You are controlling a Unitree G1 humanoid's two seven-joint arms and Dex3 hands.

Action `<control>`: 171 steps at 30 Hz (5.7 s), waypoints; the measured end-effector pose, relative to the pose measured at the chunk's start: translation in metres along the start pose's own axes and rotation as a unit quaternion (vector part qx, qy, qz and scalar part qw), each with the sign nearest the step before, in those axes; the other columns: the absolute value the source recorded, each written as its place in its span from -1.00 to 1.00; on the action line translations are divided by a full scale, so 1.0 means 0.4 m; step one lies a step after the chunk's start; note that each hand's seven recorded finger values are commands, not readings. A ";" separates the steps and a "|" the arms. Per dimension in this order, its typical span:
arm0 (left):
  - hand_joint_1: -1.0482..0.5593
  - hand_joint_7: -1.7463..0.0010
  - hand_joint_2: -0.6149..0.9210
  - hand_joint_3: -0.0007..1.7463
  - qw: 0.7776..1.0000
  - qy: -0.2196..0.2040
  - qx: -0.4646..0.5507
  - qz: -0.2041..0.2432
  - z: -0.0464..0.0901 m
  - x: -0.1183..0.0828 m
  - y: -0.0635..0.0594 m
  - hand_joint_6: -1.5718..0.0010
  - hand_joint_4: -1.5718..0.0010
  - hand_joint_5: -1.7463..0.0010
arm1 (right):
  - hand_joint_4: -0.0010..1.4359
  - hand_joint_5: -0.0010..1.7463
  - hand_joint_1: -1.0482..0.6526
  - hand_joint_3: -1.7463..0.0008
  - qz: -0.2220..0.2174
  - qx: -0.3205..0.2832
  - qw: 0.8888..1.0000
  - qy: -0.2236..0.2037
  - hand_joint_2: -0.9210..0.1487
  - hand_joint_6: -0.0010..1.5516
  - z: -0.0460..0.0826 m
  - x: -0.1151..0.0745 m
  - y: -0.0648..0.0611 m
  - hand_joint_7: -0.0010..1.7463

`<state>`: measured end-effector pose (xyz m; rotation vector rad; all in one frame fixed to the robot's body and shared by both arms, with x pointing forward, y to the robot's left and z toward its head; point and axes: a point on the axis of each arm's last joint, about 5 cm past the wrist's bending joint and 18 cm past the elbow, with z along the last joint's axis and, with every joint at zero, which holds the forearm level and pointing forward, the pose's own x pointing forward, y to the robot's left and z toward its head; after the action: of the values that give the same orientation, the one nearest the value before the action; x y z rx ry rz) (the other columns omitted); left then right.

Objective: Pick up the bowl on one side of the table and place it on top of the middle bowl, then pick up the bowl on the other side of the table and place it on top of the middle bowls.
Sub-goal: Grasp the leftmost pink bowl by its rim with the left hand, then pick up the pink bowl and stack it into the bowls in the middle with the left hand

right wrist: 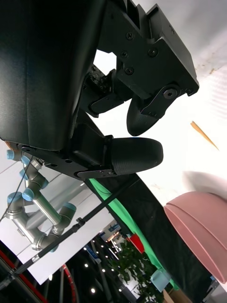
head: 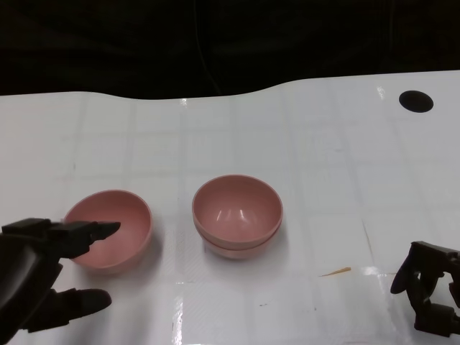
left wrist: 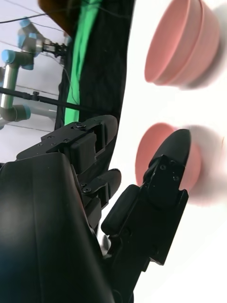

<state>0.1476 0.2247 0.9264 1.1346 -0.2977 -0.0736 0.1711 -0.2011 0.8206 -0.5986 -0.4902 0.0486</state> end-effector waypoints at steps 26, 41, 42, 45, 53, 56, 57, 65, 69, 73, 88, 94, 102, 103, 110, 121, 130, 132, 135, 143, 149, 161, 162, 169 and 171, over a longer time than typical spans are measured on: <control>-0.68 1.00 0.99 -0.99 0.989 -0.027 0.119 -0.087 -0.040 0.100 -0.105 0.17 0.17 1.00 | 0.14 1.00 0.15 -0.37 0.056 -0.007 0.998 -0.034 -0.25 -0.04 0.011 -0.013 0.037 0.72; -0.64 1.00 1.00 -0.98 0.988 -0.032 0.103 -0.107 -0.039 0.134 -0.189 0.20 0.18 0.99 | 0.11 1.00 0.13 -0.39 0.075 -0.007 0.996 -0.042 -0.27 -0.04 0.015 -0.015 0.049 0.73; -0.64 1.00 1.00 -0.97 0.988 -0.030 0.105 -0.108 -0.042 0.136 -0.193 0.20 0.18 1.00 | 0.11 1.00 0.13 -0.40 0.076 -0.007 0.996 -0.042 -0.27 -0.04 0.016 -0.015 0.050 0.73; -0.63 0.99 1.00 -0.97 0.988 -0.029 0.107 -0.108 -0.051 0.141 -0.210 0.19 0.17 0.99 | 0.10 1.00 0.13 -0.41 0.078 -0.008 0.996 -0.041 -0.27 -0.05 0.016 -0.017 0.051 0.73; -0.57 0.99 1.00 -0.98 0.989 -0.028 0.102 -0.105 -0.074 0.141 -0.249 0.18 0.16 0.99 | 0.10 1.00 0.12 -0.42 0.082 -0.007 0.996 -0.044 -0.27 -0.06 0.018 -0.017 0.054 0.75; -0.55 0.99 1.00 -0.97 0.989 -0.031 0.105 -0.102 -0.078 0.145 -0.253 0.18 0.16 0.99 | 0.09 1.00 0.11 -0.41 0.083 -0.007 0.996 -0.044 -0.27 -0.06 0.018 -0.018 0.054 0.75; -0.40 0.97 0.97 -0.98 0.989 -0.032 0.104 -0.098 -0.080 0.145 -0.255 0.11 0.09 0.97 | 0.09 1.00 0.12 -0.41 0.083 -0.007 0.996 -0.044 -0.27 -0.06 0.018 -0.018 0.054 0.75; -0.16 0.87 1.00 -0.85 0.995 -0.040 0.074 -0.054 -0.090 0.136 -0.279 -0.36 -0.45 0.82 | 0.09 1.00 0.13 -0.41 0.085 -0.010 0.995 -0.046 -0.27 -0.08 0.016 -0.018 0.049 0.76; -0.04 0.90 1.00 -0.87 0.996 -0.037 0.060 -0.048 -0.093 0.135 -0.283 -0.34 -0.45 0.82 | 0.09 1.00 0.13 -0.41 0.084 -0.010 0.995 -0.048 -0.27 -0.08 0.017 -0.017 0.049 0.77; 0.09 0.91 1.00 -0.94 0.998 -0.027 0.038 -0.048 -0.091 0.141 -0.281 -0.43 -0.48 0.76 | 0.09 1.00 0.13 -0.40 0.084 -0.010 0.995 -0.048 -0.27 -0.08 0.017 -0.017 0.048 0.77; 0.21 -0.85 0.98 -0.78 0.999 -0.023 0.001 -0.037 -0.088 0.146 -0.278 0.26 0.08 -1.00 | 0.09 1.00 0.12 -0.40 0.082 -0.012 0.995 -0.050 -0.29 -0.09 0.017 -0.017 0.046 0.77; 0.15 -0.60 1.00 -0.62 0.999 -0.024 -0.015 -0.040 -0.086 0.151 -0.269 0.16 0.12 -0.97 | 0.09 1.00 0.11 -0.41 0.082 -0.012 0.995 -0.049 -0.29 -0.08 0.016 -0.018 0.047 0.78; 0.19 -0.90 0.99 -0.54 0.998 -0.037 -0.020 -0.036 -0.075 0.160 -0.241 0.29 0.13 -1.00 | 0.10 1.00 0.11 -0.41 0.082 -0.013 0.996 -0.044 -0.30 -0.08 0.012 -0.019 0.046 0.77; 0.19 -0.85 0.99 -0.53 0.999 -0.035 -0.022 -0.035 -0.074 0.163 -0.235 0.26 0.14 -1.00 | 0.10 1.00 0.11 -0.41 0.082 -0.013 0.996 -0.044 -0.30 -0.08 0.012 -0.019 0.046 0.77; 0.21 -0.78 0.95 -0.52 0.999 -0.031 -0.023 -0.033 -0.070 0.176 -0.196 0.19 0.13 -1.00 | 0.09 1.00 0.10 -0.39 0.085 -0.013 0.995 -0.042 -0.31 -0.08 0.010 -0.019 0.047 0.77; 0.18 -0.80 0.78 -0.29 0.998 -0.057 -0.014 -0.020 -0.053 0.205 -0.125 0.19 0.11 -1.00 | 0.07 1.00 0.11 -0.37 0.090 -0.013 0.995 -0.047 -0.33 -0.10 0.009 -0.012 0.049 0.76; 0.22 -0.73 0.70 -0.20 0.994 -0.105 -0.003 -0.009 -0.018 0.229 -0.068 0.09 0.06 -1.00 | 0.06 1.00 0.12 -0.36 0.099 -0.013 0.994 -0.044 -0.32 -0.10 0.007 -0.014 0.050 0.76; 0.23 -0.76 0.66 -0.17 0.993 -0.121 -0.002 -0.007 -0.005 0.236 -0.055 0.10 0.05 -1.00 | 0.06 1.00 0.12 -0.36 0.096 -0.014 0.994 -0.046 -0.33 -0.10 0.007 -0.011 0.050 0.76; 0.24 -0.78 0.63 -0.14 0.990 -0.139 0.002 -0.006 0.011 0.248 -0.040 0.10 0.04 -1.00 | 0.07 1.00 0.11 -0.36 0.091 -0.015 0.995 -0.047 -0.33 -0.10 0.007 -0.009 0.050 0.77; 0.20 -0.73 0.59 -0.06 0.986 -0.169 0.000 -0.011 0.048 0.280 -0.023 0.08 0.05 -1.00 | 0.08 1.00 0.11 -0.36 0.091 -0.017 0.994 -0.050 -0.34 -0.11 0.007 -0.005 0.052 0.78; 0.20 -0.65 0.53 -0.18 0.977 -0.214 -0.004 -0.016 0.104 0.315 -0.030 0.08 0.06 -1.00 | 0.07 1.00 0.12 -0.35 0.086 -0.018 0.995 -0.050 -0.35 -0.13 0.008 -0.005 0.056 0.81; 0.10 -0.24 0.82 -0.53 0.962 -0.272 -0.004 -0.034 0.184 0.356 -0.046 -0.11 -0.09 -0.75 | 0.08 1.00 0.11 -0.33 0.085 -0.018 0.995 -0.054 -0.35 -0.14 0.012 -0.005 0.062 0.82; 0.11 -0.28 0.84 -0.55 0.961 -0.276 -0.006 -0.035 0.190 0.359 -0.049 -0.10 -0.08 -0.76 | 0.08 1.00 0.11 -0.33 0.084 -0.018 0.995 -0.055 -0.35 -0.14 0.014 -0.004 0.063 0.83; 0.12 -0.21 0.83 -0.63 0.955 -0.291 -0.018 -0.055 0.211 0.364 -0.079 -0.14 -0.14 -0.73 | 0.07 1.00 0.13 -0.33 0.080 -0.019 0.995 -0.061 -0.36 -0.15 0.021 -0.001 0.068 0.85; 0.14 -0.20 0.82 -0.64 0.953 -0.296 -0.020 -0.061 0.216 0.364 -0.088 -0.15 -0.14 -0.73 | 0.07 1.00 0.13 -0.33 0.079 -0.018 0.995 -0.064 -0.35 -0.15 0.025 0.001 0.071 0.85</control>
<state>0.2669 0.1033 0.9568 1.0699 -0.7552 -0.5330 0.1697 -0.1722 0.8121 -0.6722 -0.5689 0.2303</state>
